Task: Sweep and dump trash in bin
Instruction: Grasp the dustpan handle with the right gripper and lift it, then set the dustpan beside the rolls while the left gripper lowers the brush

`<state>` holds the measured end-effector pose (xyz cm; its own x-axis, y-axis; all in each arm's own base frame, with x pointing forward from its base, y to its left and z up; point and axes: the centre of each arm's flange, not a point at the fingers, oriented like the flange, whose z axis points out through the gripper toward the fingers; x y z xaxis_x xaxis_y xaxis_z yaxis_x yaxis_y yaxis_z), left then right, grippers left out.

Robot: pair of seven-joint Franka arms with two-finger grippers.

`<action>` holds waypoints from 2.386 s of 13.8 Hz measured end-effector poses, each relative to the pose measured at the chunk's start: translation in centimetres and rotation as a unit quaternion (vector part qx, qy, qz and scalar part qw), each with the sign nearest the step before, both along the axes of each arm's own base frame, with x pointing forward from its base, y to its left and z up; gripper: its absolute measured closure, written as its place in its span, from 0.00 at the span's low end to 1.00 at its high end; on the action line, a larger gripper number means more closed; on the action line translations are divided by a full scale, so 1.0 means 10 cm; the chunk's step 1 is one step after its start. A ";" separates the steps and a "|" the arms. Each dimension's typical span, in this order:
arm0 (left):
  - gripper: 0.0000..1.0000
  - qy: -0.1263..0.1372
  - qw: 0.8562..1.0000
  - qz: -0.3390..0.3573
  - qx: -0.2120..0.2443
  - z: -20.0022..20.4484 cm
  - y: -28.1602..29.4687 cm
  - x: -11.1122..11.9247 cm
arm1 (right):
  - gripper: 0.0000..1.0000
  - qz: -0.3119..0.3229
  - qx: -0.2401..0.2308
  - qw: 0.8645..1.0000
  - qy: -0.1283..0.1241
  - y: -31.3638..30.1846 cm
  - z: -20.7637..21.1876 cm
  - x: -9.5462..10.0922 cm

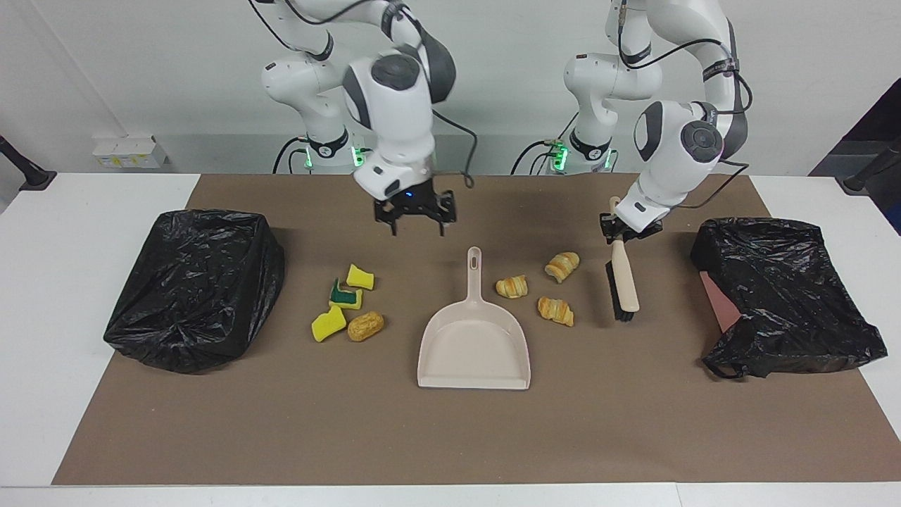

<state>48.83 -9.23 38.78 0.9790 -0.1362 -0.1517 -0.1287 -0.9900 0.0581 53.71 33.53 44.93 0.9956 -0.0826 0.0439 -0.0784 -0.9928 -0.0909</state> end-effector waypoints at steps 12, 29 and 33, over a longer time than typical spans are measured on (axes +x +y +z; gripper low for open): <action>0.74 0.006 1.000 -0.003 0.001 -0.06 -0.02 -0.04 | 0.07 -0.011 0.002 1.000 -0.011 0.64 -0.95 0.12; 0.74 -0.005 1.000 -0.006 0.000 -0.15 -0.07 -0.05 | 0.69 0.351 -0.056 0.934 0.034 -0.39 0.20 0.13; 0.74 -0.003 1.000 -0.022 0.002 -0.31 -0.23 -0.06 | 0.69 0.552 -0.039 0.829 0.079 -0.73 0.02 -0.16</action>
